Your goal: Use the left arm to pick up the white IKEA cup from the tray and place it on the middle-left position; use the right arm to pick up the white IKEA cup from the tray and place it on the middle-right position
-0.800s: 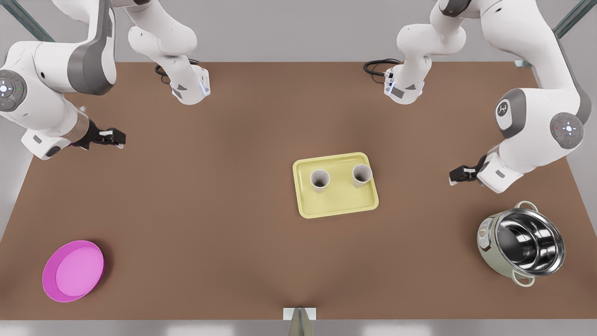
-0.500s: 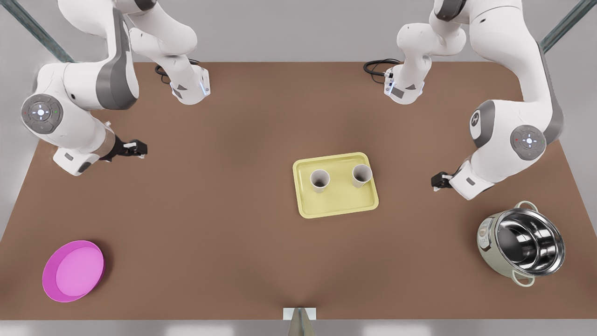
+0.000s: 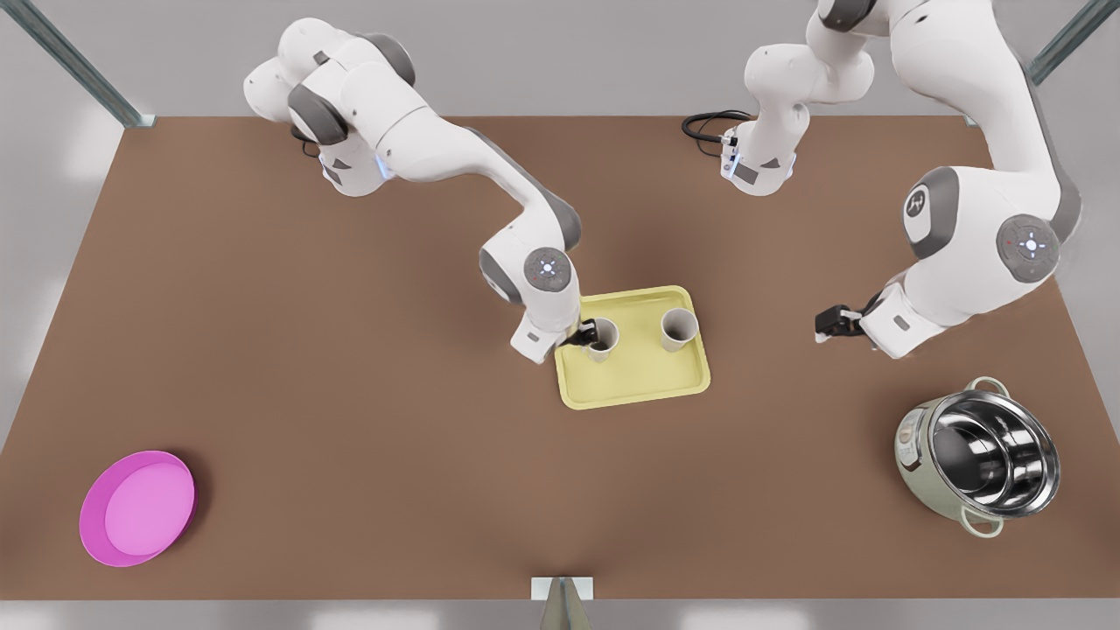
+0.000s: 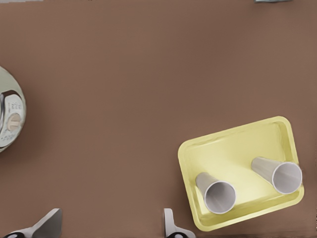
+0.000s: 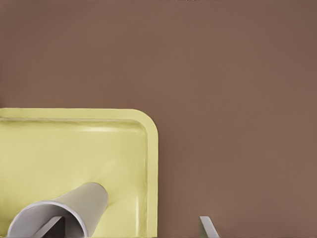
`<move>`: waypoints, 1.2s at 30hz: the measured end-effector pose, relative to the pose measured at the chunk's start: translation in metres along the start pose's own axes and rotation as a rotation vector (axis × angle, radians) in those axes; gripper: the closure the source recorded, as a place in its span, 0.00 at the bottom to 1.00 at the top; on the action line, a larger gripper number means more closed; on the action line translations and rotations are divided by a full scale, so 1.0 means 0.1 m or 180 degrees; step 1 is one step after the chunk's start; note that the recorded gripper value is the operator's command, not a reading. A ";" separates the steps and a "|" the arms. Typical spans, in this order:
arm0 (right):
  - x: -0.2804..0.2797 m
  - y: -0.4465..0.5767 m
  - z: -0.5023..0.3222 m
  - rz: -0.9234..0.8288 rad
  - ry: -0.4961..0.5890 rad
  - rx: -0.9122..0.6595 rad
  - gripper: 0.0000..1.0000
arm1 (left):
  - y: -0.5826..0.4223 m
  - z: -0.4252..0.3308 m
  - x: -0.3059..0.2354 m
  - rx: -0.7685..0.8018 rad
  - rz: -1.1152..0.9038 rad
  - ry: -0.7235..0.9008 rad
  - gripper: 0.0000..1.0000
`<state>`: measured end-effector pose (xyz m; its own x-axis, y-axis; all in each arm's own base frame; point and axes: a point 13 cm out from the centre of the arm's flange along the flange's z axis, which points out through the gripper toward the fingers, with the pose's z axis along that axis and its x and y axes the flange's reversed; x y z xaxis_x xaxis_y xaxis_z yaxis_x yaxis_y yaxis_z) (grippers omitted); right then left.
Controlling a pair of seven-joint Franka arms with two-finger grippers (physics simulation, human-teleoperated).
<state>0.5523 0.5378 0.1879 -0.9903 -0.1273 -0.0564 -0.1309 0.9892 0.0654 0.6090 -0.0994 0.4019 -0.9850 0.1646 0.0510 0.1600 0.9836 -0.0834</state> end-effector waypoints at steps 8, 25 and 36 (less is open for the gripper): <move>0.52 0.65 0.63 0.0415 -0.0035 -0.0025 0.00 | -1.20 1.40 0.47 -0.0208 0.0397 0.0421 0.00; 0.29 0.36 0.55 0.1129 -0.0300 0.0053 1.00 | -1.17 2.70 0.68 -0.0168 -0.0154 -0.0186 0.00; -0.47 -2.46 -0.08 0.1783 0.0157 0.0347 1.00 | -1.23 2.55 0.90 -0.0102 -0.0289 -0.0380 0.00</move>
<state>0.6303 0.2995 0.1827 -0.9085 0.4179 0.0040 0.4176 0.9081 -0.0314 0.4847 -0.2240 0.1633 -0.9958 0.0667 -0.0622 0.0699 0.9962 -0.0520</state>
